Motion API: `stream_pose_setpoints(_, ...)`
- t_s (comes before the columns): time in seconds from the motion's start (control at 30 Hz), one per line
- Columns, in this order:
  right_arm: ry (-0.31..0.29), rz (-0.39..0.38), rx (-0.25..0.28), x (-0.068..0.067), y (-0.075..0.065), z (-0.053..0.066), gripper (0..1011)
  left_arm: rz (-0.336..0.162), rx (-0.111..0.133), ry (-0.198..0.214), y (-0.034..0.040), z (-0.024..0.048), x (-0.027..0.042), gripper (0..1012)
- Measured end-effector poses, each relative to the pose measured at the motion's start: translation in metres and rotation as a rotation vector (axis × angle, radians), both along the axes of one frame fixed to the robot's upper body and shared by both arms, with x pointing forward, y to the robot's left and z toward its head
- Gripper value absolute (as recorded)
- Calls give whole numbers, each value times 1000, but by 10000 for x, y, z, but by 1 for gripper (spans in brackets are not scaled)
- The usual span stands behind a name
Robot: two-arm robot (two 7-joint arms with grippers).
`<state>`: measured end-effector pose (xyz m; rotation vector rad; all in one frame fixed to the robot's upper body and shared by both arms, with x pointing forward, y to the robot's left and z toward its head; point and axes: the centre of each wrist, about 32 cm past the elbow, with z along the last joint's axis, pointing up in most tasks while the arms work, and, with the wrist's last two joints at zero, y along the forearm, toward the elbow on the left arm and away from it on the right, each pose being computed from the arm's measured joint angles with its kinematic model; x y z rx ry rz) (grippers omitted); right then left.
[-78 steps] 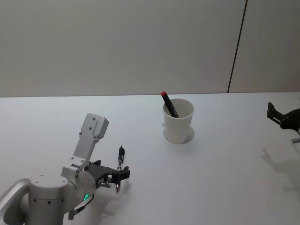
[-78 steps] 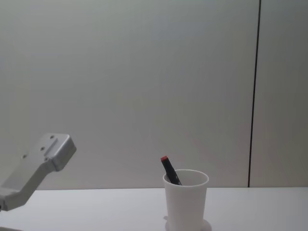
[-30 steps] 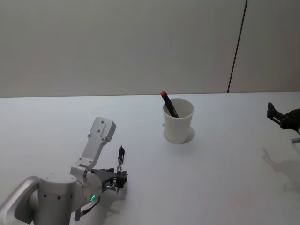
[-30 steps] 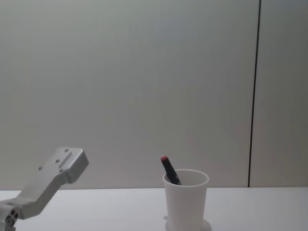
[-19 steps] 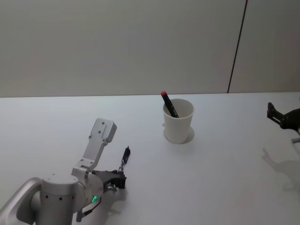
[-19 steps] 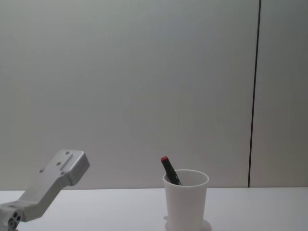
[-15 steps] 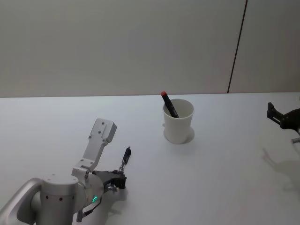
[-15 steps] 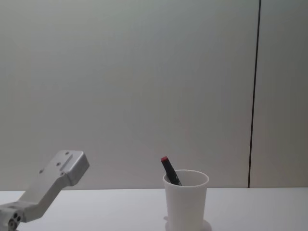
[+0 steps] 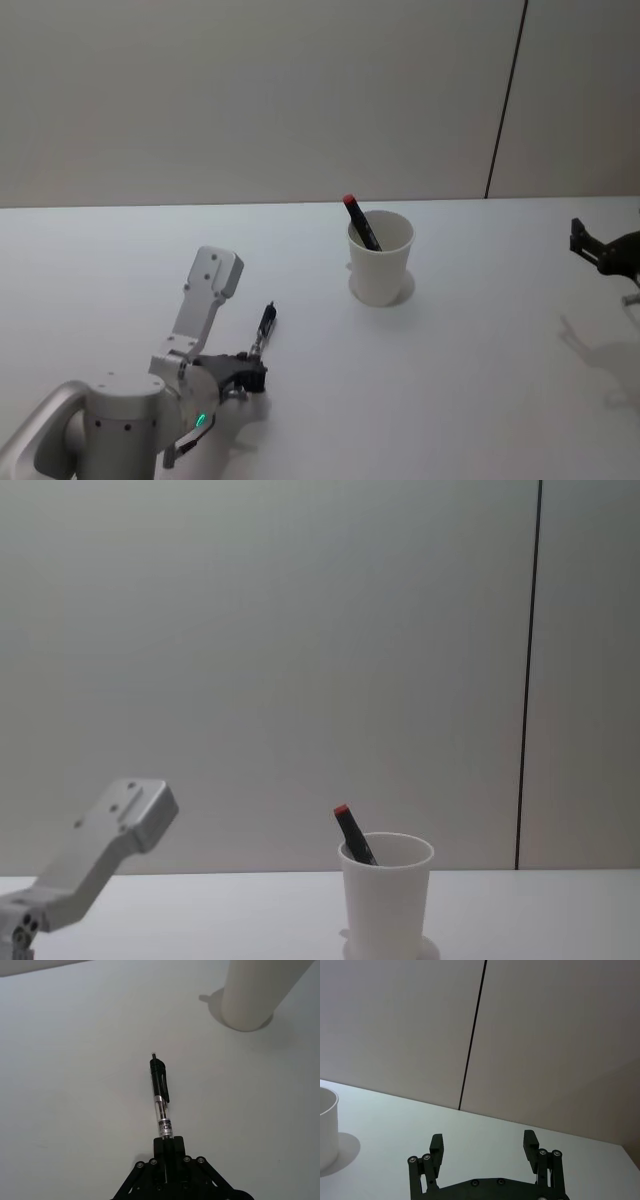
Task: Place the pen into the pen holder.
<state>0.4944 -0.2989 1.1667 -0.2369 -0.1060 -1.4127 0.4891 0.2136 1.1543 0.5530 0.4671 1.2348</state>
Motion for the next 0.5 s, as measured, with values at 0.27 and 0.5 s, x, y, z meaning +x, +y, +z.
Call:
stream_pose_setpoints(0.27, 0, 0, 0, 0, 0, 0, 1001, 4, 6, -87, -2, 69, -19, 124)
stream_pose_setpoints(0.5, 0, 0, 0, 0, 0, 0, 1001, 3, 7, -178, 1, 123, -50, 124)
